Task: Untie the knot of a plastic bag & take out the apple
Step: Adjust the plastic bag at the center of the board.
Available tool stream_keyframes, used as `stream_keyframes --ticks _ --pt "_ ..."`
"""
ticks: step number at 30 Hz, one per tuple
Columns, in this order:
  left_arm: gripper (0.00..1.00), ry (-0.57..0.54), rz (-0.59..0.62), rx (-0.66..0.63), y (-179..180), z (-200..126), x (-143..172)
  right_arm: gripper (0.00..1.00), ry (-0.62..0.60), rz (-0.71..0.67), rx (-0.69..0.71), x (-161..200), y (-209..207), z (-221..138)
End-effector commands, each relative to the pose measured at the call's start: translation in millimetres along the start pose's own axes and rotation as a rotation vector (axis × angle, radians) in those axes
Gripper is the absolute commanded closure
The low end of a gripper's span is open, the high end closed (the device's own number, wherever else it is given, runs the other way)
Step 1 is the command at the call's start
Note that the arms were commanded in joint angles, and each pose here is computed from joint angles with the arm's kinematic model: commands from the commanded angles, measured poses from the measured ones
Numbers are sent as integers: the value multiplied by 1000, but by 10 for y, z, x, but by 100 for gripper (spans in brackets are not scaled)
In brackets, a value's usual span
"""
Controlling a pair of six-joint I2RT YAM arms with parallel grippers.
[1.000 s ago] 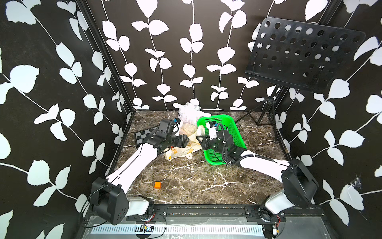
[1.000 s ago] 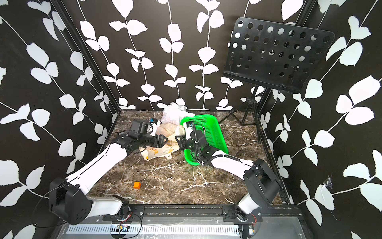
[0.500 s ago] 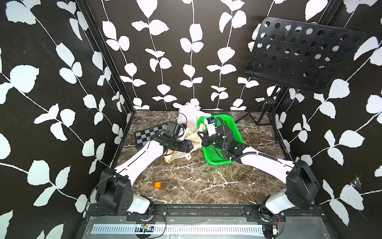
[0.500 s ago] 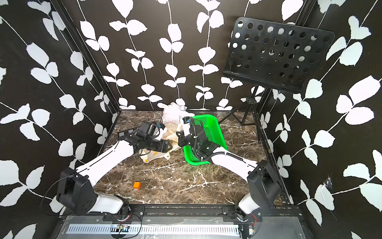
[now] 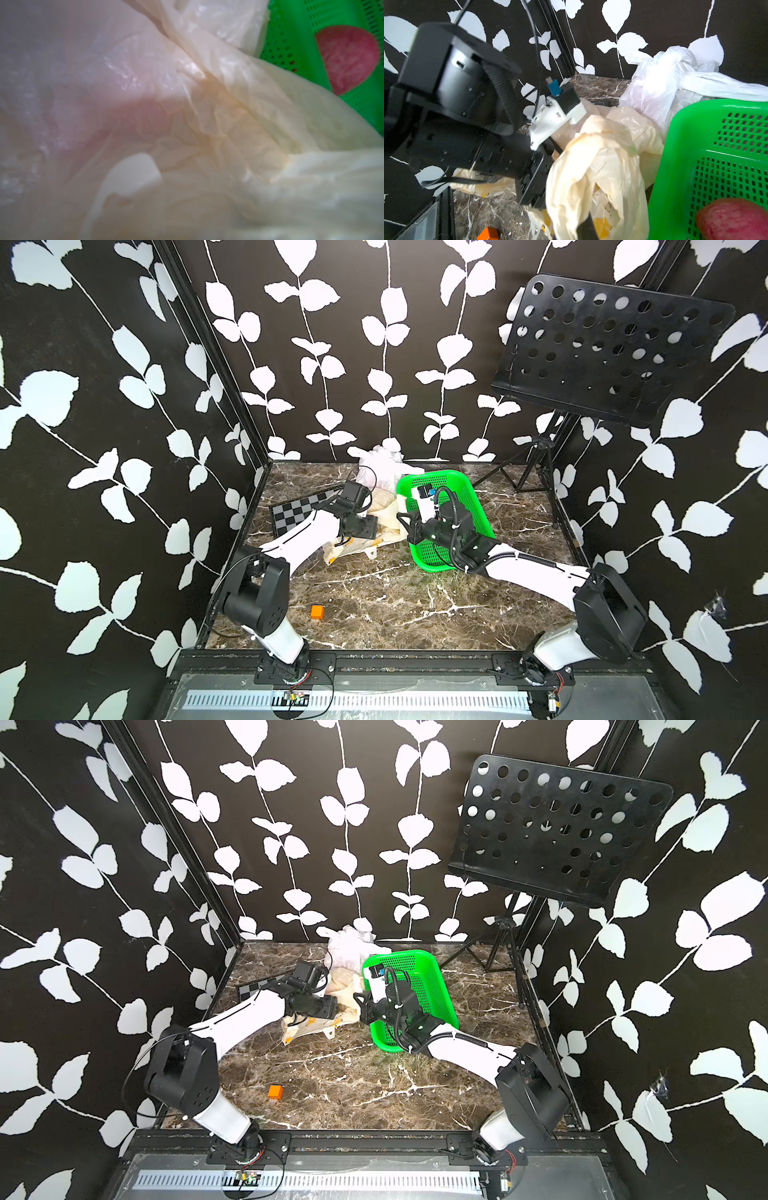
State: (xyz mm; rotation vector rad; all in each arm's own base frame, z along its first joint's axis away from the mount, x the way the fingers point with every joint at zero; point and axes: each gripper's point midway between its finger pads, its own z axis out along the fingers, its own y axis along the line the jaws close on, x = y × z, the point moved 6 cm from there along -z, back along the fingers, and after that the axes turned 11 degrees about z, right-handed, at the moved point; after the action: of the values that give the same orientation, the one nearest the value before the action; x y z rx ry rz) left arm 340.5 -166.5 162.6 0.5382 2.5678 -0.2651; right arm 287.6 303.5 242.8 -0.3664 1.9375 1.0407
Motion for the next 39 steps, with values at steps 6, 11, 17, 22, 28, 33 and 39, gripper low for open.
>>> stream_keyframes --ticks 6,11,17,22,28,33,39 --pt "28 -174 -37 -1 118 -6 -468 100 -52 -14 -80 -56 113 -88" --pt "26 -251 9 -134 249 -71 -551 100 -77 36 -75 -135 132 -92" --pt "26 -377 72 -357 431 -457 -672 100 -91 239 9 -184 29 -9" --pt "25 -412 131 -194 119 -653 -628 100 -133 293 27 -336 51 44" --pt "28 -376 78 74 -243 -832 -353 100 -156 305 47 -469 -1 81" --pt "31 -371 98 111 -399 -1037 -235 100 -156 326 40 -526 -50 110" --pt "33 -306 119 179 -590 -1067 -234 100 -153 326 51 -539 -113 109"
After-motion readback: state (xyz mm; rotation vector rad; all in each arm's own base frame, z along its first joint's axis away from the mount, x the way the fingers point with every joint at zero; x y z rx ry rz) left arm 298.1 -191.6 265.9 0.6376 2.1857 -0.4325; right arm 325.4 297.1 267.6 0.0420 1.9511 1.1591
